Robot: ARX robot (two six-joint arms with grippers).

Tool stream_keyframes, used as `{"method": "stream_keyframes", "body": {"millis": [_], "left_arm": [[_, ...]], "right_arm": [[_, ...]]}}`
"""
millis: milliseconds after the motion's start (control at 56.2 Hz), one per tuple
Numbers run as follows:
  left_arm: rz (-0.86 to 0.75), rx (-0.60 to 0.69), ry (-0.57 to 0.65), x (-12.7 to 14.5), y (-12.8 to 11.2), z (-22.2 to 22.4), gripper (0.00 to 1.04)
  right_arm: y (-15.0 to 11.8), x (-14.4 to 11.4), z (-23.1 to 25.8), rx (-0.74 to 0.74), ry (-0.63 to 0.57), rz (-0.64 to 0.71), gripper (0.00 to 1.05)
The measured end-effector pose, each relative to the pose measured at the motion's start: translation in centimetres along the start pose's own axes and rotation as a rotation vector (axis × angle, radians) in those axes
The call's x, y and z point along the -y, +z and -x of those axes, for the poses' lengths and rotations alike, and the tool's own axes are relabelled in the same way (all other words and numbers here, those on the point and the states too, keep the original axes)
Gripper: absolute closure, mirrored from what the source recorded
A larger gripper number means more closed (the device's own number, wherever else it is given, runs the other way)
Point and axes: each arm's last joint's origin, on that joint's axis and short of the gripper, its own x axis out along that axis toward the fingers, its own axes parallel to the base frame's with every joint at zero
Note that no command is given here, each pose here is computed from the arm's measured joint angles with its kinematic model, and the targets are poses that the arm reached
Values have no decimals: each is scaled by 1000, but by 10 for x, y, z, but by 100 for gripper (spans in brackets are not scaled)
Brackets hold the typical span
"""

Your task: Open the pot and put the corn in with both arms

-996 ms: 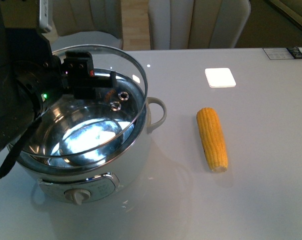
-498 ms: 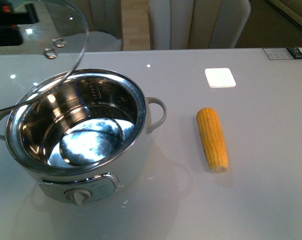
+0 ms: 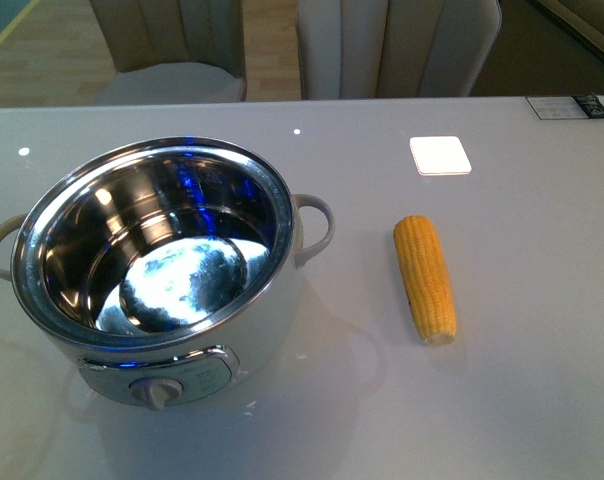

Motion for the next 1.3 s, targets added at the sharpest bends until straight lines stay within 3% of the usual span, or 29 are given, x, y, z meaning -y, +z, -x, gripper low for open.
{"method": "stream_keyframes", "body": {"millis": [249, 1102, 1298], "left_arm": [[-4, -103, 39, -10, -32, -1, 61], [-20, -342, 11, -9, -97, 5, 61], [1, -361, 42, -12, -121, -17, 61]], "right_arm": [[0, 0, 0, 0, 0, 0, 9], [0, 0, 0, 0, 0, 0, 9], [0, 0, 0, 0, 0, 0, 9]]}}
